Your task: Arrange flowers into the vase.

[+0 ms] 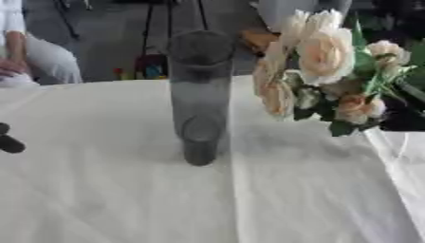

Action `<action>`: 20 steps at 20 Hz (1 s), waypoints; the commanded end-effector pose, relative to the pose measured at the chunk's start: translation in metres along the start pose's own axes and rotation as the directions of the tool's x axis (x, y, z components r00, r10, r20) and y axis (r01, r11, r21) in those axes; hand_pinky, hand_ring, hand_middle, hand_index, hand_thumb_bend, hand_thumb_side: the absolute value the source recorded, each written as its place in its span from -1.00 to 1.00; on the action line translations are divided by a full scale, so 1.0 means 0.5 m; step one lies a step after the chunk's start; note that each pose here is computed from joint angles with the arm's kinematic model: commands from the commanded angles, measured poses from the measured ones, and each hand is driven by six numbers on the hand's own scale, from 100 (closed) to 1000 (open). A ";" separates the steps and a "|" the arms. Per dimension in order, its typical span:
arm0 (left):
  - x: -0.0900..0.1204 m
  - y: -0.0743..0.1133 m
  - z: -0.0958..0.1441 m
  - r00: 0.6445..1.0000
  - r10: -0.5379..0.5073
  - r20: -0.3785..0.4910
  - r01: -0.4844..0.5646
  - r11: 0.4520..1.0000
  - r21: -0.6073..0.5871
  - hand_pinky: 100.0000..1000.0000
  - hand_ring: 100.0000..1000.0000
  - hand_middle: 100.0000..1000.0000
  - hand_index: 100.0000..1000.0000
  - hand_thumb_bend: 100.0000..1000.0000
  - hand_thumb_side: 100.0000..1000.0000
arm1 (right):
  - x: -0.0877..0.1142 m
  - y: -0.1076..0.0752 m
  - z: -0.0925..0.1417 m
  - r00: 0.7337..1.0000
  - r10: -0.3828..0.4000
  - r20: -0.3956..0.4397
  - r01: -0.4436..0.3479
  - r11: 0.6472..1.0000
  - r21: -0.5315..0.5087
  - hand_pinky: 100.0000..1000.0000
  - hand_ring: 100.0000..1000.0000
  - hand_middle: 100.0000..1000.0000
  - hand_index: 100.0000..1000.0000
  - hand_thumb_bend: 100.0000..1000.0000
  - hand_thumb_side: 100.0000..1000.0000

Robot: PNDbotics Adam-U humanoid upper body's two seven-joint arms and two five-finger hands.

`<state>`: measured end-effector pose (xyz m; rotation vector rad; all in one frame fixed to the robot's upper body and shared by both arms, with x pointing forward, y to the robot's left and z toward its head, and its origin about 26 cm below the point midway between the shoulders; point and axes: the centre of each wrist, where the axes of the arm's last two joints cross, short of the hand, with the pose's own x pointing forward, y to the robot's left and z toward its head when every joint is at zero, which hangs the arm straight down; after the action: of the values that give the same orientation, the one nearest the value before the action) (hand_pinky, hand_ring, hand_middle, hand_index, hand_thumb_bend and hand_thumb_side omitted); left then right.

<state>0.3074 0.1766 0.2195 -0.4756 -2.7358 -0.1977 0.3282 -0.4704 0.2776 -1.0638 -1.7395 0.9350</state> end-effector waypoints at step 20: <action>0.009 0.002 -0.002 1.000 -0.001 -0.003 0.001 1.000 -0.012 -0.07 0.15 0.18 0.59 -1.00 1.00 | 0.155 -0.143 -0.047 0.974 -0.212 0.083 0.225 0.952 -0.206 -0.48 -0.57 -1.00 -0.88 -1.00 -0.84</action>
<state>0.3069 0.1777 0.2165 -0.4719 -2.7170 -0.1935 0.3206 -0.4229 0.3495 -0.9360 -1.9734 0.6602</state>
